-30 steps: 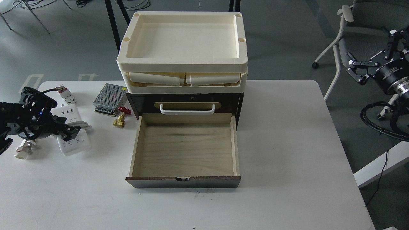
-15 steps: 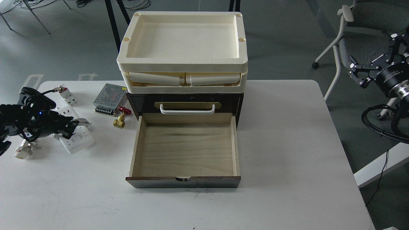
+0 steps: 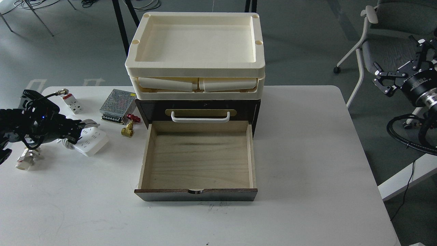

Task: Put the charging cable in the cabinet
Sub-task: 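Lift the power strip with the left gripper and carry it over the open drawer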

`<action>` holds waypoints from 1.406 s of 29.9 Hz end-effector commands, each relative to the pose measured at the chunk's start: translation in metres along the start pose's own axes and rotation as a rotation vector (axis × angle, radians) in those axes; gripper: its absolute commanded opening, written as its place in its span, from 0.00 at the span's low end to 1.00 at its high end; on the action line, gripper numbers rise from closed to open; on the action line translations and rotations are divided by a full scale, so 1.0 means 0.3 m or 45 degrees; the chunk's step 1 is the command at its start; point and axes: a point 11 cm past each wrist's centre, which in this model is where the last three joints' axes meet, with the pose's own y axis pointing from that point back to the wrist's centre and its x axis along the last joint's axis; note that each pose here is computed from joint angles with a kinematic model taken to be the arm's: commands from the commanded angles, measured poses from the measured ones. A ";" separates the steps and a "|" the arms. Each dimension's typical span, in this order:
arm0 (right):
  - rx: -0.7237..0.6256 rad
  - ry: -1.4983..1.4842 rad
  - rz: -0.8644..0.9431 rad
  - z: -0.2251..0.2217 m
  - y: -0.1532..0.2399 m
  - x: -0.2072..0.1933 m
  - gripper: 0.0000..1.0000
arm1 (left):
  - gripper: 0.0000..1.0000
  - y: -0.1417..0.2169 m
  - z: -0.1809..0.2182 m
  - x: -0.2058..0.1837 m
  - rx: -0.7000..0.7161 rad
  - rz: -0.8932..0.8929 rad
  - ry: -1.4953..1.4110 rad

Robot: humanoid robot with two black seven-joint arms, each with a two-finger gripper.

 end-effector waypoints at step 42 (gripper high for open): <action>0.016 0.016 0.104 -0.008 0.027 0.084 1.00 | 0.00 0.420 0.515 0.401 -0.988 0.405 0.806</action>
